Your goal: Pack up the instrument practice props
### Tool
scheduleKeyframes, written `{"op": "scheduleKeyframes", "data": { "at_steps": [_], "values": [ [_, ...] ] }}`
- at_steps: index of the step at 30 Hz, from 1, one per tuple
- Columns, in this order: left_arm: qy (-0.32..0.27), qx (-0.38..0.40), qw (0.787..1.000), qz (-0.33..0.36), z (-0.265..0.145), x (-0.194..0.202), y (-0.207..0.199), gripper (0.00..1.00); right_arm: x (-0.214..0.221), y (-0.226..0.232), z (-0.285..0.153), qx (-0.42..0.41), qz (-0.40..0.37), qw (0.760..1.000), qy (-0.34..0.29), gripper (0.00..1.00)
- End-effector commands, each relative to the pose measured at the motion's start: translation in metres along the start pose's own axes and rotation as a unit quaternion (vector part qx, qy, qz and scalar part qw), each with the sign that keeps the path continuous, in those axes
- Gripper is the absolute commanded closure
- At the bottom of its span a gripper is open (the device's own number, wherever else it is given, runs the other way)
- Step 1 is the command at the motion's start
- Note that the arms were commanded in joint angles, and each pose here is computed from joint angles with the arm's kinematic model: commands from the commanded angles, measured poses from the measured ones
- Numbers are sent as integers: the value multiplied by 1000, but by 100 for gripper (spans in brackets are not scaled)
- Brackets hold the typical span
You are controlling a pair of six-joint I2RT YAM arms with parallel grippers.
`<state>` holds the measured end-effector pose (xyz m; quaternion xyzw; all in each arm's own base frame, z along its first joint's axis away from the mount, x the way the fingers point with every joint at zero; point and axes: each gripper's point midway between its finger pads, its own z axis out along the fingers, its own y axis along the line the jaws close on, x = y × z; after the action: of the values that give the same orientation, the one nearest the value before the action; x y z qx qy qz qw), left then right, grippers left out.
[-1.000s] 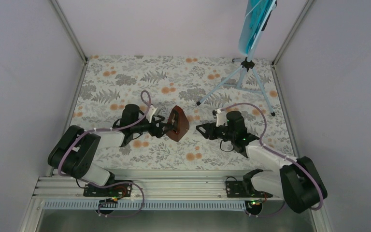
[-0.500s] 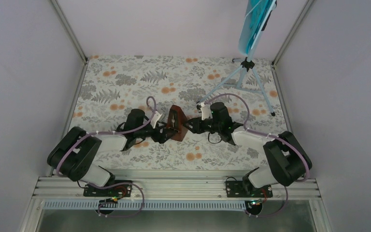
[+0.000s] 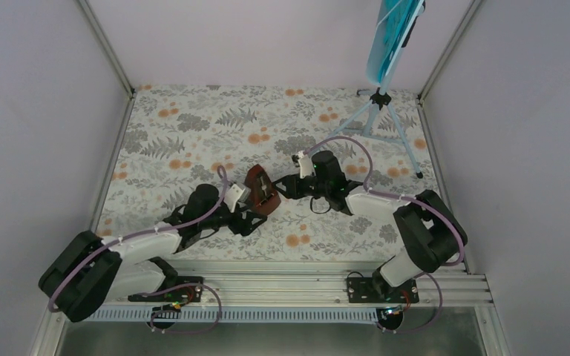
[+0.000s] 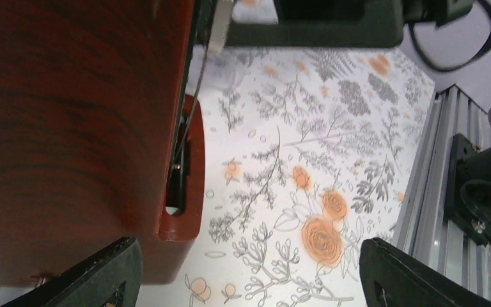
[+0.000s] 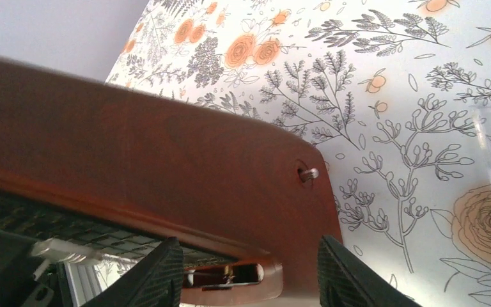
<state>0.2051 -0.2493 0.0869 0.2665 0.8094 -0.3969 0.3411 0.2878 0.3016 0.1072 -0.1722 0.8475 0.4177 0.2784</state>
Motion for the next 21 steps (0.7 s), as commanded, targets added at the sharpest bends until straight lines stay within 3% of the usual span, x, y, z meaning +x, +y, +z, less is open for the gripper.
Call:
{"op": "scheduleKeyframes", "data": {
  "at_steps": [1,11,15,21],
  "values": [
    [-37,-11,999,6,-11,-27,-7,15,-8,9,-8,8,-25,999,-20,49],
    [-115,-86,990,16,-65,-86,-17,9,-11,-36,-73,148,-17,985,-91,26],
    [-133,-134,982,33,-93,-131,-23,0,4,-61,-83,214,-27,974,-73,15],
    [-172,-137,970,99,-130,-232,-60,0,26,-78,-76,250,-33,967,-37,4]
  ]
}}
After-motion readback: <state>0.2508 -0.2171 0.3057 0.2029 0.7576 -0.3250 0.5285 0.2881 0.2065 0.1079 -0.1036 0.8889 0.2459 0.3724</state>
